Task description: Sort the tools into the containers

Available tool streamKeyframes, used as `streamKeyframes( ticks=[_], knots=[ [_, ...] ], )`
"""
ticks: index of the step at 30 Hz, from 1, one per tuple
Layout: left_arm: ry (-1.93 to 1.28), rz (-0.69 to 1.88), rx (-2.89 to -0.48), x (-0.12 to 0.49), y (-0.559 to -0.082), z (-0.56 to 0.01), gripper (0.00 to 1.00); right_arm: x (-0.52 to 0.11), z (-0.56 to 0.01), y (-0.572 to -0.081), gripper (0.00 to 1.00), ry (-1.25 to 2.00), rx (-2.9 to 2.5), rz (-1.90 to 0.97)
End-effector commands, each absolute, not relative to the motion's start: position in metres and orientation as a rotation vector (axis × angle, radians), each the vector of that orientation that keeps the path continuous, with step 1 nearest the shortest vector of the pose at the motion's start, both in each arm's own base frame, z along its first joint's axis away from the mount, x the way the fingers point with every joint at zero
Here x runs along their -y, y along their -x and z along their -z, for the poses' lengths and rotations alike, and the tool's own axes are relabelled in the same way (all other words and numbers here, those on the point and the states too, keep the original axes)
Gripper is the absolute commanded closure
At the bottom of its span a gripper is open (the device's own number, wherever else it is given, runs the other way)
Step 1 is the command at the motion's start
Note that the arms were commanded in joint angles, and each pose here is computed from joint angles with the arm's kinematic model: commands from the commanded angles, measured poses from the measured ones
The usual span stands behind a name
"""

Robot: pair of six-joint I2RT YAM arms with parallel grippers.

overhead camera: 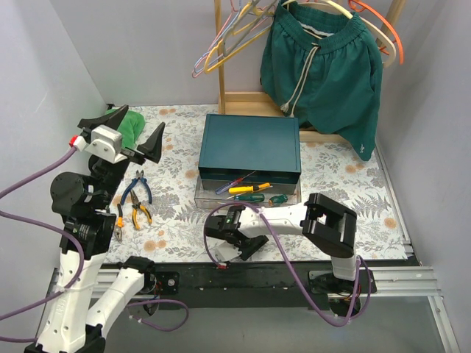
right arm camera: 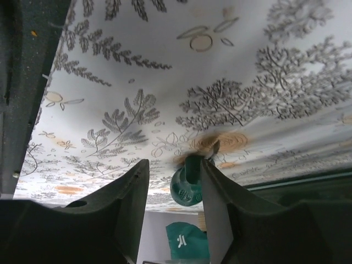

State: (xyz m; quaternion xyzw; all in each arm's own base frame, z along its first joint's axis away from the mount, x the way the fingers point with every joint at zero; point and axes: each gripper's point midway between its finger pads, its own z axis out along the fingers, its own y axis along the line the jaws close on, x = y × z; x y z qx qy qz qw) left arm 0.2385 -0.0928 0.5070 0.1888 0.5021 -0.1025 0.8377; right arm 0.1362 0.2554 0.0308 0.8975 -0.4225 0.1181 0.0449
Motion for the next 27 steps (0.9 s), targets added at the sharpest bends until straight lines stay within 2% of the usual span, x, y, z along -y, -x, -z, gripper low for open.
streamKeyframes(
  ticks=[1,6,7,9,10,13,16,20,24,27],
  knots=[
    [-0.394,0.222,-1.049,0.09,-0.23,-0.508,0.14,-0.249,-0.02,-0.133,0.53,-2.718,1.205,-0.352],
    [-0.387,0.227,-1.053,0.089,-0.228,-0.506,0.14,-0.251,-0.014,-0.133,0.55,-2.709,1.182,-0.349],
    [-0.388,0.225,-1.053,0.089,-0.228,-0.505,0.14,-0.251,-0.012,-0.132,0.62,-2.701,1.178,-0.339],
    [-0.386,0.226,-1.051,0.088,-0.227,-0.505,0.14,-0.251,-0.01,-0.129,0.69,-2.695,1.176,-0.313],
    [-0.385,0.227,-1.051,0.088,-0.228,-0.505,0.14,-0.25,-0.009,-0.127,0.77,-2.688,1.17,-0.306],
    [-0.386,0.231,-1.044,0.088,-0.226,-0.508,0.14,-0.253,-0.01,-0.121,0.91,-2.693,1.165,-0.271],
    [-0.389,0.235,-1.045,0.09,-0.228,-0.508,0.14,-0.256,-0.015,-0.114,0.99,-2.694,1.161,-0.225],
    [-0.404,0.219,-1.052,0.091,-0.236,-0.511,0.14,-0.265,-0.046,-0.105,0.99,-2.692,1.17,-0.13],
    [-0.42,0.214,-1.056,0.094,-0.244,-0.517,0.14,-0.299,-0.101,-0.088,0.99,-2.778,1.205,0.149],
    [-0.422,0.238,-1.072,0.098,-0.249,-0.515,0.14,-0.292,-0.107,-0.101,0.99,-2.814,1.194,0.043]
  ],
)
